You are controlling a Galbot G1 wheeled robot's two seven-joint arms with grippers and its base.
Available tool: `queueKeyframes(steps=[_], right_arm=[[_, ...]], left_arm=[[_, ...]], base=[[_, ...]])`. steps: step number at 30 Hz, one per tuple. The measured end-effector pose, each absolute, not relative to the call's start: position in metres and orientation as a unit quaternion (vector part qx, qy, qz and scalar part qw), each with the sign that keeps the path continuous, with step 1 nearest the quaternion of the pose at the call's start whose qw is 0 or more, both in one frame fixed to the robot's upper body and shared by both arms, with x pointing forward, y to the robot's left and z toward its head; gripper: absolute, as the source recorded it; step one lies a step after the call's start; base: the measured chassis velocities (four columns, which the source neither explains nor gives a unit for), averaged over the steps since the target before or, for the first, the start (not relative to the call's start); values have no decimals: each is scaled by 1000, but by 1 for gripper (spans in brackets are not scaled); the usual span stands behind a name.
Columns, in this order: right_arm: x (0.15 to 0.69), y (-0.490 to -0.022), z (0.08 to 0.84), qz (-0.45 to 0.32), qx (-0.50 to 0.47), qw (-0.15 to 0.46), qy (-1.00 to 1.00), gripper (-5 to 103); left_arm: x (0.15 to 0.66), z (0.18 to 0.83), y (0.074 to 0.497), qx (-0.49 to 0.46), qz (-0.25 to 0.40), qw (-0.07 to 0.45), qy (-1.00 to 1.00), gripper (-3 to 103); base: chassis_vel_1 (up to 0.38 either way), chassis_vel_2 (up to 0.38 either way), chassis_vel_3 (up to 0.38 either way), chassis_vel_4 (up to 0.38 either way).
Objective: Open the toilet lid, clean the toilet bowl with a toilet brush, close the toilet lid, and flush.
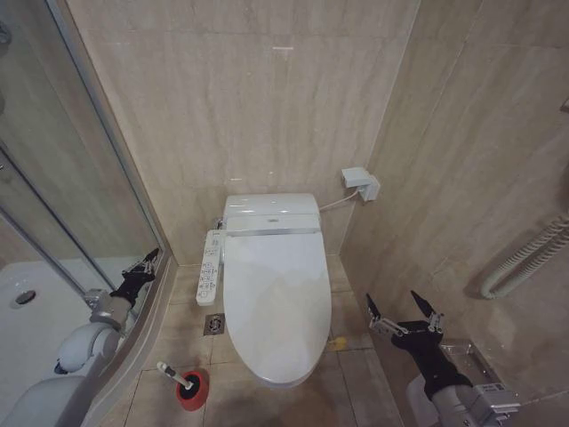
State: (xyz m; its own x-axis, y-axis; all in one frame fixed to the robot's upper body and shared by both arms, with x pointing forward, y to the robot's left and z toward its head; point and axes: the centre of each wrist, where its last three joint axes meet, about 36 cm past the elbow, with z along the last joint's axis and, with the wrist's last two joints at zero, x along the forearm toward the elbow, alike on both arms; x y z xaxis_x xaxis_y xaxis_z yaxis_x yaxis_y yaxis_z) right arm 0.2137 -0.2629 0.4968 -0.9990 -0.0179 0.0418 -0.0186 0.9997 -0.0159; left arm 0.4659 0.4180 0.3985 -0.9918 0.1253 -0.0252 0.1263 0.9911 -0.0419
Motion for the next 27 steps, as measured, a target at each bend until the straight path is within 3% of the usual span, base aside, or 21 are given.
queueKeyframes(steps=[27], right_arm=[[214, -263, 497, 8, 9, 21, -1000, 100]], left_arm=[[564, 407, 450, 134, 31, 3, 991, 0]], base=[[0, 0, 0, 0]])
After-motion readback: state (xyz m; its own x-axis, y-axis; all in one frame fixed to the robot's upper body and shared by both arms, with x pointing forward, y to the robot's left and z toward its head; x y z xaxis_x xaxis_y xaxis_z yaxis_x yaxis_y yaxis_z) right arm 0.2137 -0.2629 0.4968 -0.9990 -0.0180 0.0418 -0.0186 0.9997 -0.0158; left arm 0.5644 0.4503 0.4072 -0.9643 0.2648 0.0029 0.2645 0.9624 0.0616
